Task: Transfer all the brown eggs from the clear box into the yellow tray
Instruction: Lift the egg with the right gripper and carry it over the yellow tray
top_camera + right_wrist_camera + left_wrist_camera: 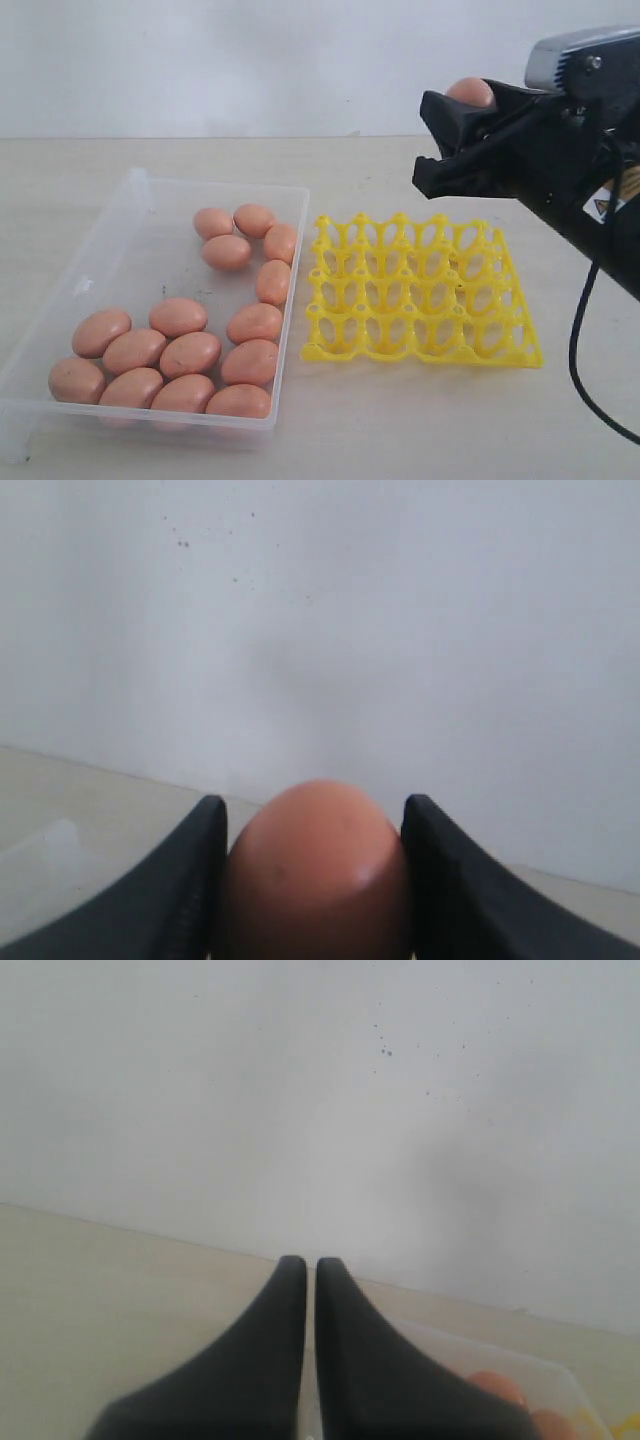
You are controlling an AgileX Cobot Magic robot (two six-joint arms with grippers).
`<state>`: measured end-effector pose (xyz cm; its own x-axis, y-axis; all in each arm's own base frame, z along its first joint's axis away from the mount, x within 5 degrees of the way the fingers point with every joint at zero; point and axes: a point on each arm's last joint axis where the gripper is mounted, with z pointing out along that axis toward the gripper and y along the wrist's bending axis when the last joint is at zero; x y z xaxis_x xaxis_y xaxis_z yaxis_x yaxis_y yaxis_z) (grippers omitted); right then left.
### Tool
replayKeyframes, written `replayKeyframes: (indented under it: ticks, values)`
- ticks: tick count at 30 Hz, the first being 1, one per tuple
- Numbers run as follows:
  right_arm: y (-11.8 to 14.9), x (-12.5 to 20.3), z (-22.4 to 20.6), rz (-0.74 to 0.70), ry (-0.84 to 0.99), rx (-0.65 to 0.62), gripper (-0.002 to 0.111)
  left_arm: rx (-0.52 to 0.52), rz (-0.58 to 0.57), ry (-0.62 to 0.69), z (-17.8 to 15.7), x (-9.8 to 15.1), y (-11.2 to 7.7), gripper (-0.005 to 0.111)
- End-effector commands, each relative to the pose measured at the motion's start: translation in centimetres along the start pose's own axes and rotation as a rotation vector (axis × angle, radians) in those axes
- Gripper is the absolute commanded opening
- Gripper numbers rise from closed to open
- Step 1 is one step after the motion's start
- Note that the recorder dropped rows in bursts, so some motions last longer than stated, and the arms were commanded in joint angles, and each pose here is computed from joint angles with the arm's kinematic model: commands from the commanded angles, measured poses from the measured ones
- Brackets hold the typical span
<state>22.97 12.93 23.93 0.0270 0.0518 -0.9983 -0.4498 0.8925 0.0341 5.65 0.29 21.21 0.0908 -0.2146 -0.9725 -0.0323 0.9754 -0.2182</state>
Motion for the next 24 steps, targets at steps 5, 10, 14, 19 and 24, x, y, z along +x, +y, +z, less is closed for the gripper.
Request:
replayKeyframes:
  ticks: [5,10,14,19,24]
  values:
    - [-1.6,2.7,5.0,-0.055,-0.031,-0.15,0.0,0.005,0.001,-0.004,0.0,-0.1,0.0,0.004]
    - [-4.8,4.4,7.9,0.094,-0.03,-0.235,0.0,0.005,0.001,-0.004,0.0,-0.1,0.0,0.004]
    - [-7.3,5.8,9.9,0.153,0.013,-0.388,0.0,0.005,0.001,-0.004,0.0,-0.1,0.0,0.004]
    - [-7.5,8.0,12.6,0.176,0.166,-0.64,0.0,0.005,0.001,-0.004,0.0,-0.1,0.0,0.004]
    - [-6.8,10.1,14.6,0.182,0.243,-0.715,0.0,0.005,0.001,-0.004,0.0,-0.1,0.0,0.004]
